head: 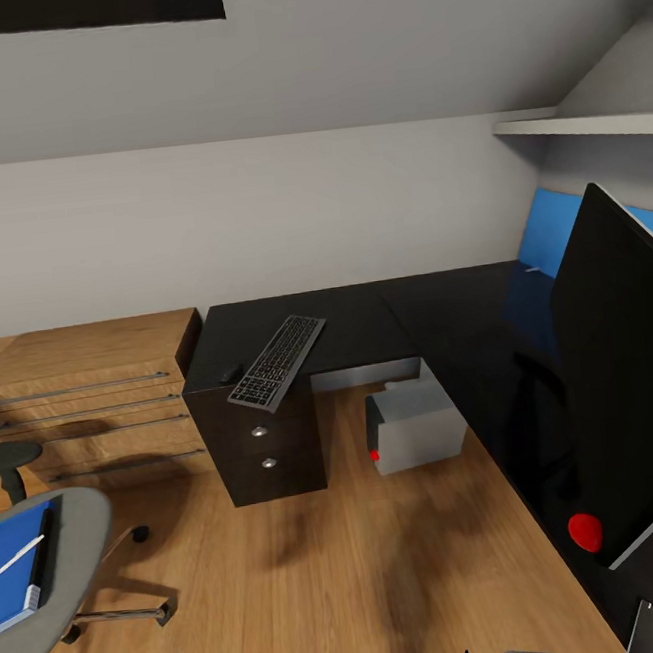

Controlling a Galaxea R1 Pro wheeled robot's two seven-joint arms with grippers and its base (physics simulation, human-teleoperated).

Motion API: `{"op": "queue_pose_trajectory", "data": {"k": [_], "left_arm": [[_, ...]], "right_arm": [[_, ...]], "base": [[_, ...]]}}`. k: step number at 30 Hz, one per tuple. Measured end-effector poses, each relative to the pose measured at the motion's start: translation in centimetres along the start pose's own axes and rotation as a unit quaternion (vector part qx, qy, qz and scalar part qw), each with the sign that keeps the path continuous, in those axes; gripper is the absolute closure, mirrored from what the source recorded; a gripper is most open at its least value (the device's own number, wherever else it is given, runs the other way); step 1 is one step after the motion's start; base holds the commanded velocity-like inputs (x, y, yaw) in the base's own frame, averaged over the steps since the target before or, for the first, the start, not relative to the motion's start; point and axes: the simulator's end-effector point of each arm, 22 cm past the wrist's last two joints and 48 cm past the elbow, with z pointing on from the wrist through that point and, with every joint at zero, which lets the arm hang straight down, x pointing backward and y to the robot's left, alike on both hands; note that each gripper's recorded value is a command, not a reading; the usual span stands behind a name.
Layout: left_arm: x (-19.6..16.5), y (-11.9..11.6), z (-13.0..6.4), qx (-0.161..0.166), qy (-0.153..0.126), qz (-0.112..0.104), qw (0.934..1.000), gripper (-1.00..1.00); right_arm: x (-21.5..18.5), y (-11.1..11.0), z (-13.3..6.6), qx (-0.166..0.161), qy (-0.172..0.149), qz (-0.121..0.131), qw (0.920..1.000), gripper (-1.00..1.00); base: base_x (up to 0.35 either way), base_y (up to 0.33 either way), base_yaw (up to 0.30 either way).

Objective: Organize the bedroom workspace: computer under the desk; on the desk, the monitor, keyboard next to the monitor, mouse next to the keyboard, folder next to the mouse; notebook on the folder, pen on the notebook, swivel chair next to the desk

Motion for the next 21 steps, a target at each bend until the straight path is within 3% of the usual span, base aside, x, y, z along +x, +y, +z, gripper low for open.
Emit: {"op": "queue_pose_trajectory", "data": {"k": [10, 14, 21], "left_arm": [[5.1, 2.0, -2.9, -0.009, 0.020, 0.011, 0.9997, -1.00], [5.1, 1.7, -4.1, -0.006, -0.019, 0.016, 0.9997, -1.00], [4.9, 1.3, -4.6, -0.005, -0.040, 0.016, 0.9991, -1.00]], "right_arm": [[0.0, -0.5, 0.0, 0.003, 0.000, -0.002, 1.0000, -1.00], [-0.1, -0.9, 0.1, 0.006, 0.000, -0.003, 1.0000, -1.00], [0.0, -1.4, 0.0, 0.008, 0.001, -0.005, 1.0000, -1.00]], "base": [[0.000, 0.000, 0.000], [0.000, 0.000, 0.000], [0.000, 0.000, 0.000]]}}
